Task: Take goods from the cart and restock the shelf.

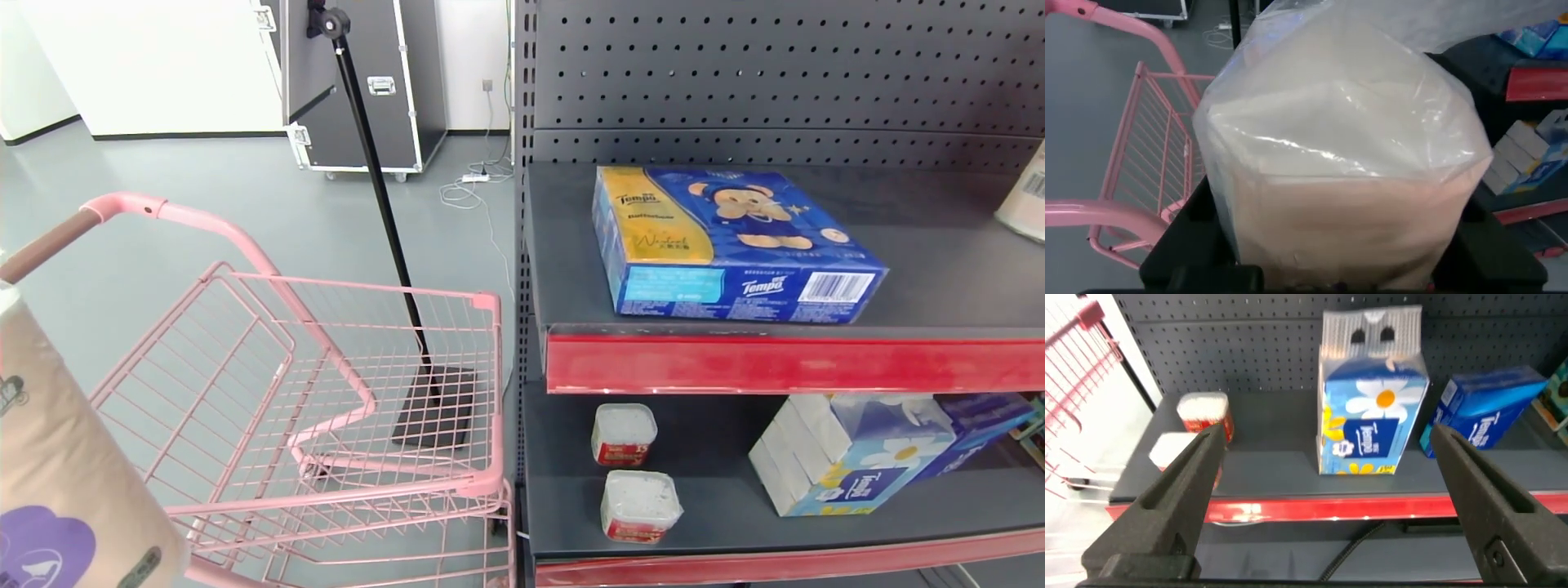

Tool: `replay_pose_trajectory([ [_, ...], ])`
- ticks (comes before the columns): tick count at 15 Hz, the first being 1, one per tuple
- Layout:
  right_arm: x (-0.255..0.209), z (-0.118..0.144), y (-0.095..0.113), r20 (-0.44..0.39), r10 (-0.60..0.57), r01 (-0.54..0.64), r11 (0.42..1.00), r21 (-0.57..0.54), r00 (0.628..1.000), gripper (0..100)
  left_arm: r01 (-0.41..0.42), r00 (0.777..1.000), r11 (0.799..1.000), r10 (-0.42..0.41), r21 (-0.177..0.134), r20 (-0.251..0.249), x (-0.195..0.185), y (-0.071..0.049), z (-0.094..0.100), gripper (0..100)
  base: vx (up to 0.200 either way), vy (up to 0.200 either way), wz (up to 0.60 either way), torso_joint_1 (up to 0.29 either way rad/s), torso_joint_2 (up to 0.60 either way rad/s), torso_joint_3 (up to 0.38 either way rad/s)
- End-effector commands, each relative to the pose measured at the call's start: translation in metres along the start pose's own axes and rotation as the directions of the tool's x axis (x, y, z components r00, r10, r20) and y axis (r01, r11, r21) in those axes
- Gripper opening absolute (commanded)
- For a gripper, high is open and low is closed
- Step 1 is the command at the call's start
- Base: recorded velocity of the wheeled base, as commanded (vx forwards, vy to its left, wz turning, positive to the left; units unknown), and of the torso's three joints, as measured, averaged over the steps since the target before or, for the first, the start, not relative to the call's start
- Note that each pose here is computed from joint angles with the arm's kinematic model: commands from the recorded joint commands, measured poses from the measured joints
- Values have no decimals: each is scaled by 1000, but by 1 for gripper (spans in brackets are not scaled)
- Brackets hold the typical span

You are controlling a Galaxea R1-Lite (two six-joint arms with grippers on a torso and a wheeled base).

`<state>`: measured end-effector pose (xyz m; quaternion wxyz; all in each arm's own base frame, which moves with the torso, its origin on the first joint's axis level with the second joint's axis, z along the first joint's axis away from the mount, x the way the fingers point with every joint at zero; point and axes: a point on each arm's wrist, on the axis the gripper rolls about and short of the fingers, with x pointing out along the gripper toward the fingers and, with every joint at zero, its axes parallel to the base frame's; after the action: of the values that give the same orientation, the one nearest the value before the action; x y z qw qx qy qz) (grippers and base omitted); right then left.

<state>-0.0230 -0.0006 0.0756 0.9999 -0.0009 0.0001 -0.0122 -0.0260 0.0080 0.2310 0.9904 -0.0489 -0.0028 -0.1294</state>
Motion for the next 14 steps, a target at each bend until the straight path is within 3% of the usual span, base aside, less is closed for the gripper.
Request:
replay_pose_trajectory([
  [1, 0, 0, 0, -1, 0, 0, 1000, 0, 1000, 100, 2, 1000, 1000, -2, -1, -3, 1, 0, 0, 0, 0, 0, 0, 129, -466, -349],
  [6, 0, 0, 0, -1, 1, -1, 1000, 0, 1000, 100, -2, 1000, 1000, 2, 8, -23, 7, 0, 2, 0, 0, 0, 0, 156, -515, -359],
  [14, 0, 0, 0, -1, 0, 0, 1000, 0, 1000, 100, 1, 1000, 1000, -1, 16, -6, 24, -2, 11, 0, 0, 0, 0, 204, -569, -368],
])
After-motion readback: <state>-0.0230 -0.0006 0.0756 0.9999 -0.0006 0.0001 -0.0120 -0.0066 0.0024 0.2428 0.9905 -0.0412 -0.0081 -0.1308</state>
